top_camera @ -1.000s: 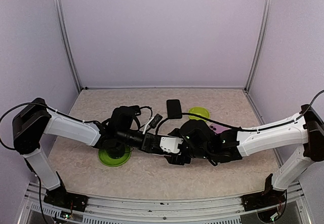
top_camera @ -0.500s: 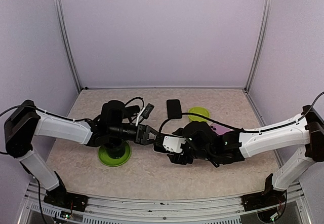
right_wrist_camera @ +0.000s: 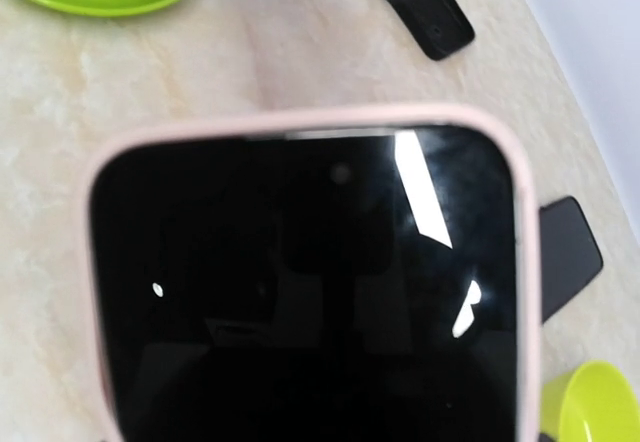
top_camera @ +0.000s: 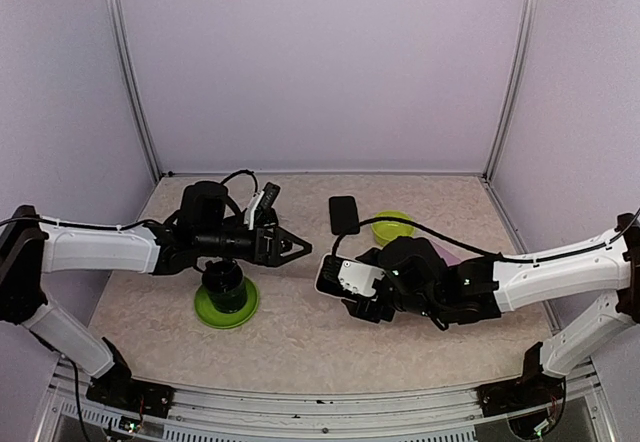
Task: Put the phone into the phone case
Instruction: Pick up the phone case from the center of the board.
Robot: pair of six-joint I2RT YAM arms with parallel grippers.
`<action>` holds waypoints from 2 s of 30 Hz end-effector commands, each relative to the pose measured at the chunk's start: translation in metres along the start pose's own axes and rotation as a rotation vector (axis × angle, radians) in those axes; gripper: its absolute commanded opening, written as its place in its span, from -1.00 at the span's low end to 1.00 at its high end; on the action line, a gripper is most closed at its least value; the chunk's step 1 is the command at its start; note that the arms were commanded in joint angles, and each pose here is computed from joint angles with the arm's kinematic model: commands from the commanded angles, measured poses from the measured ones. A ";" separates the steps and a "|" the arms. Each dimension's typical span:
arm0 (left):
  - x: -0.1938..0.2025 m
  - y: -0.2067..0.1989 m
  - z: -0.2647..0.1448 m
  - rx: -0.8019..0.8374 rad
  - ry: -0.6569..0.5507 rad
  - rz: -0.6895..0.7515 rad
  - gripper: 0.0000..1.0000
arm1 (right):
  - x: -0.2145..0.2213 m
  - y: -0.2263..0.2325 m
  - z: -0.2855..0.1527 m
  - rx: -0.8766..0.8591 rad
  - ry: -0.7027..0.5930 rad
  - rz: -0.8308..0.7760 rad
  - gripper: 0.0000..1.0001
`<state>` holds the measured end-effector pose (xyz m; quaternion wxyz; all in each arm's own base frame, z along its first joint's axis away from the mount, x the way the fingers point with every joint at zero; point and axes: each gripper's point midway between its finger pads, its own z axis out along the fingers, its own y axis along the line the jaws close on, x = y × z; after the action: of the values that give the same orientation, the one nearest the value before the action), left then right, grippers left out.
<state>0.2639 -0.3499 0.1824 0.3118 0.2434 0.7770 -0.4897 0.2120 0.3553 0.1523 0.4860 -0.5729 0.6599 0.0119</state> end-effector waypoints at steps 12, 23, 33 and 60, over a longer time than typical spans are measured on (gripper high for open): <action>-0.078 0.116 -0.053 -0.652 -0.136 -0.036 0.98 | 0.001 -0.029 -0.031 0.088 -0.062 0.166 0.44; -0.090 0.189 -0.042 -0.950 -0.049 -0.013 0.94 | 0.008 -0.031 -0.040 0.094 -0.067 0.193 0.43; -0.083 0.237 -0.024 -1.098 0.049 0.053 0.72 | 0.005 -0.033 -0.042 0.099 -0.072 0.202 0.42; -0.038 0.296 0.009 -0.930 0.217 0.102 0.16 | 0.010 -0.030 -0.042 0.082 -0.046 0.209 0.41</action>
<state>0.4916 -0.2375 0.0364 0.3349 0.1524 0.9291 -0.0369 0.2040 0.3127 0.1575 0.4882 -0.5104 0.7071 0.0340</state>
